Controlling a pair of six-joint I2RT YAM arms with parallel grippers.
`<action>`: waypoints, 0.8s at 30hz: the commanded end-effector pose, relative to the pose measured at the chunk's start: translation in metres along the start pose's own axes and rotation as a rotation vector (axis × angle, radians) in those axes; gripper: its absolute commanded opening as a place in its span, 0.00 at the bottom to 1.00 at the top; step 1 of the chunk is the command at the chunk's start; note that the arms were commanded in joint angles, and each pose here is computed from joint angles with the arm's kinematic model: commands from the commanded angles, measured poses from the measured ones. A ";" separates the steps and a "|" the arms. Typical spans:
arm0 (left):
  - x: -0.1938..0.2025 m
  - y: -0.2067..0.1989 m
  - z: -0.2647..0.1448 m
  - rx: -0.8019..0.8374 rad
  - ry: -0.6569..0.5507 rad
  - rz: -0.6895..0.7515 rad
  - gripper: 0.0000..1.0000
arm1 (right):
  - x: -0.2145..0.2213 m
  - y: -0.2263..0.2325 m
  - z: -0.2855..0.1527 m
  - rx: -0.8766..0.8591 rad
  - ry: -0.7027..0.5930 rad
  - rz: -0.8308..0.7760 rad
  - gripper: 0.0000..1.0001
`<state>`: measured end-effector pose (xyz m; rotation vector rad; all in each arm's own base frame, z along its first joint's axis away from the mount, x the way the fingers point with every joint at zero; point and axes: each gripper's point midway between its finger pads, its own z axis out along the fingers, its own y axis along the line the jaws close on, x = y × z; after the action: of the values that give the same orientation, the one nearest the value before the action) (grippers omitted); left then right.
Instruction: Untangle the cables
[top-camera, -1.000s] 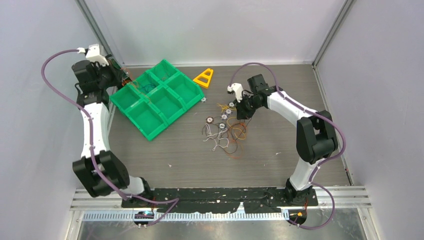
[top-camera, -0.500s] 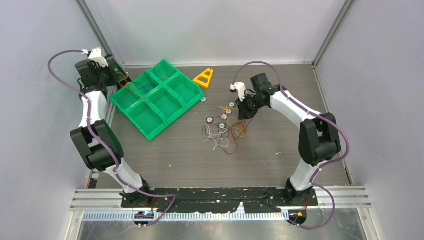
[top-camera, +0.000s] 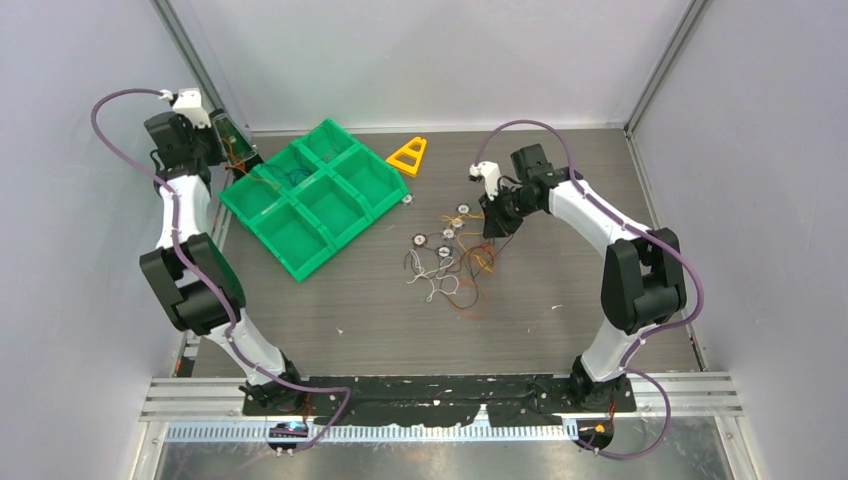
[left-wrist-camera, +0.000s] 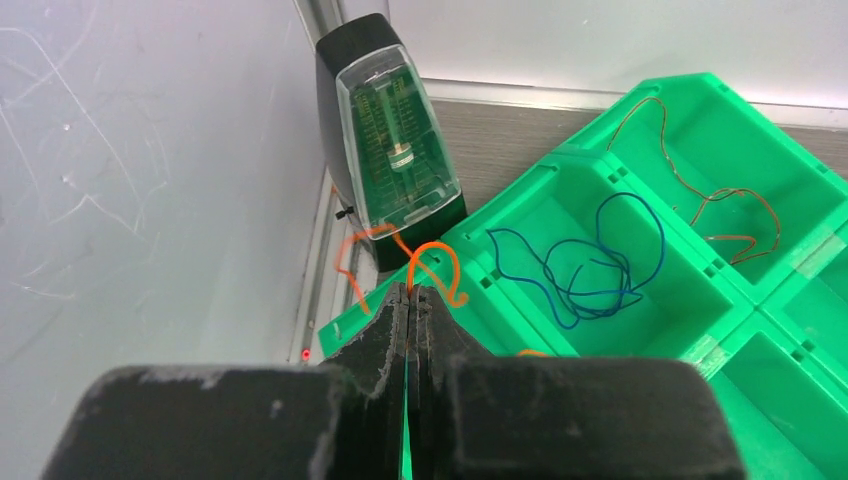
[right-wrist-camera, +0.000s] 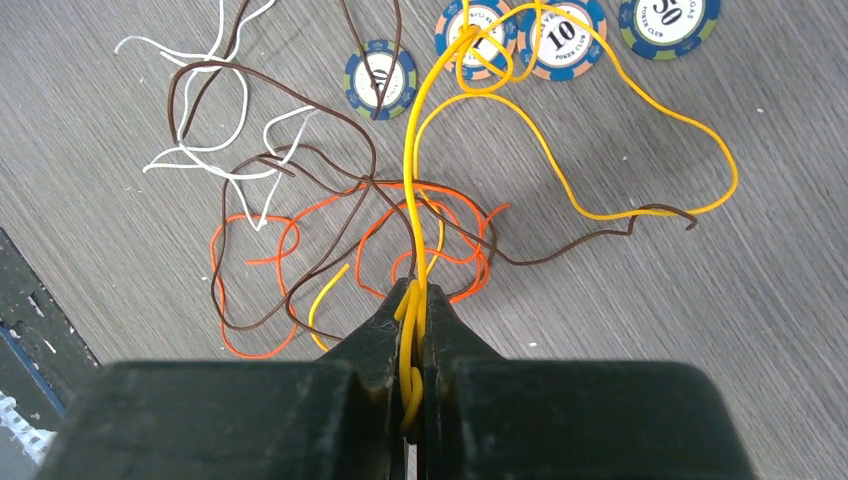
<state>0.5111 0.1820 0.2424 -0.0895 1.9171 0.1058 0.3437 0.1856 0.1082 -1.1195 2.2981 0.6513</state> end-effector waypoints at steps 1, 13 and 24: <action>-0.003 0.008 -0.005 -0.012 -0.016 0.050 0.00 | -0.011 0.003 -0.017 -0.003 -0.051 -0.021 0.05; 0.060 -0.034 -0.027 0.135 0.112 0.092 0.00 | -0.004 -0.002 -0.020 0.001 -0.045 -0.007 0.06; 0.060 -0.004 -0.018 -0.019 0.188 -0.015 0.00 | -0.004 -0.003 -0.018 -0.009 -0.040 0.024 0.05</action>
<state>0.4567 0.1431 0.1778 -0.0132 2.1064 -0.0041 0.3420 0.1720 0.1056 -1.0773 2.3316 0.6797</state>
